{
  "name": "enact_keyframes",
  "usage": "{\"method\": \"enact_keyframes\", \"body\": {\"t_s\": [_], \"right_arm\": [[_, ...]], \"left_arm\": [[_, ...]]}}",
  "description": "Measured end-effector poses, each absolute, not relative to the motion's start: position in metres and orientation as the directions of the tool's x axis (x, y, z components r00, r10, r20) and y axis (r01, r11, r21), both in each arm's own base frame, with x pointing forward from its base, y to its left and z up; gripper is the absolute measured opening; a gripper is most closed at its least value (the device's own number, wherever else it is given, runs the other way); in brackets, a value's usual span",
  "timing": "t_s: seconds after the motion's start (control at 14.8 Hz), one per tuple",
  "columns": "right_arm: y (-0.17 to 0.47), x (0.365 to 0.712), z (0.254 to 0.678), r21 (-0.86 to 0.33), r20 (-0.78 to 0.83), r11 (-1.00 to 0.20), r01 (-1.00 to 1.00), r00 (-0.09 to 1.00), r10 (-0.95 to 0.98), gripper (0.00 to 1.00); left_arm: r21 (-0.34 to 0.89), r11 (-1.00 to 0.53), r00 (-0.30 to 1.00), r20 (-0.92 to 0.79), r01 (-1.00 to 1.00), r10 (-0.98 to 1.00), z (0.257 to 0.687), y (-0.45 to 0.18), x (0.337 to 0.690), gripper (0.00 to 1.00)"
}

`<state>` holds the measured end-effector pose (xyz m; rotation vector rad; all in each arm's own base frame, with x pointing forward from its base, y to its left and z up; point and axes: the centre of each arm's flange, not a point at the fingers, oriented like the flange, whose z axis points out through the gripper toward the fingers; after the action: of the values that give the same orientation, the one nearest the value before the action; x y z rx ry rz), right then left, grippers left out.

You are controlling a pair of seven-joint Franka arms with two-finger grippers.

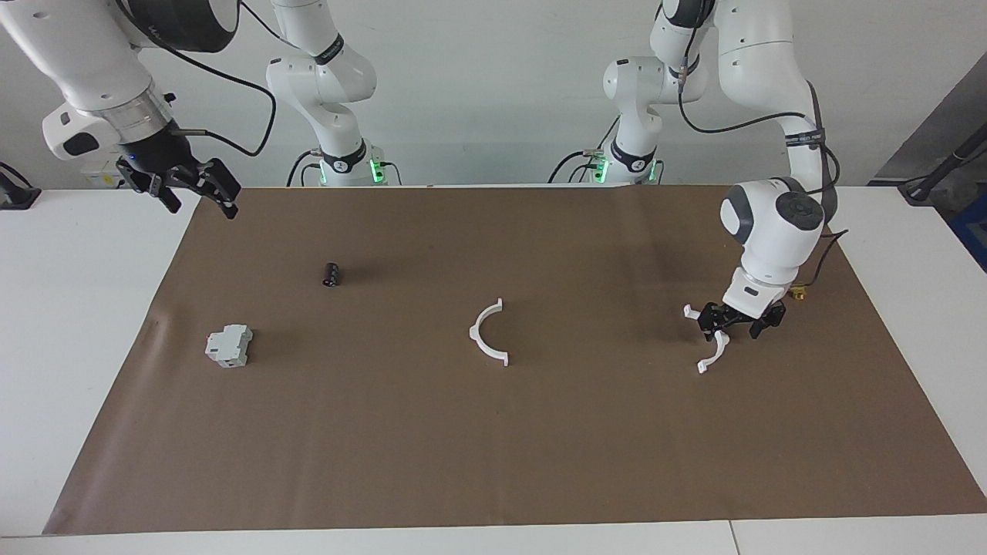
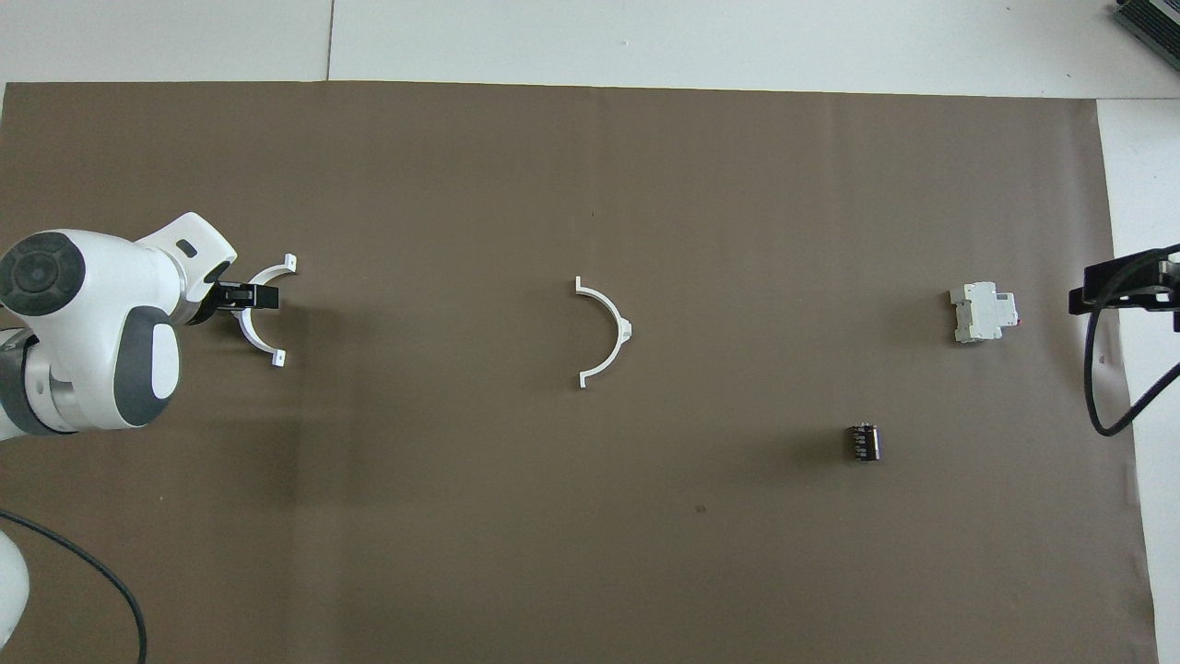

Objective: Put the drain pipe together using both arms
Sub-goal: 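Grasp the other white clamp half with the left gripper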

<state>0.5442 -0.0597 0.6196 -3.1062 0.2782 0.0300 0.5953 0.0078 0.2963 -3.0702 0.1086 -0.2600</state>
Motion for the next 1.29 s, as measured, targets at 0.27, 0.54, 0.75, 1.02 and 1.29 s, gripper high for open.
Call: {"method": "enact_keyframes", "body": {"t_s": [0.27,0.54,0.75,1.02,1.29], "right_arm": [[-0.057,0.545,0.620,-0.021,-0.021,-0.985,-0.172,0.985,-0.172,1.00],[-0.057,0.545,0.620,-0.021,-0.021,-0.985,-0.172,0.985,-0.172,1.00],[-0.057,0.545,0.620,-0.021,-0.021,-0.985,-0.172,0.985,-0.172,1.00],[-0.057,0.545,0.620,-0.021,-0.021,-0.985,-0.172,0.985,-0.172,1.00],[-0.057,0.545,0.620,-0.021,-0.021,-0.985,-0.172,0.985,-0.172,1.00]], "left_arm": [[-0.059,-0.997,0.983,0.179,-0.040,-0.050,0.282,0.007,0.593,1.00],[-0.051,-0.999,0.984,0.180,0.007,-0.002,0.282,0.007,0.592,1.00],[-0.048,-0.999,0.983,0.184,0.017,0.008,0.284,0.006,0.593,0.89],[-0.047,-0.999,0.981,0.194,0.023,0.013,0.291,0.007,0.593,0.40],[-0.034,-0.997,0.980,0.187,0.071,0.063,0.293,0.003,0.592,0.26]]}}
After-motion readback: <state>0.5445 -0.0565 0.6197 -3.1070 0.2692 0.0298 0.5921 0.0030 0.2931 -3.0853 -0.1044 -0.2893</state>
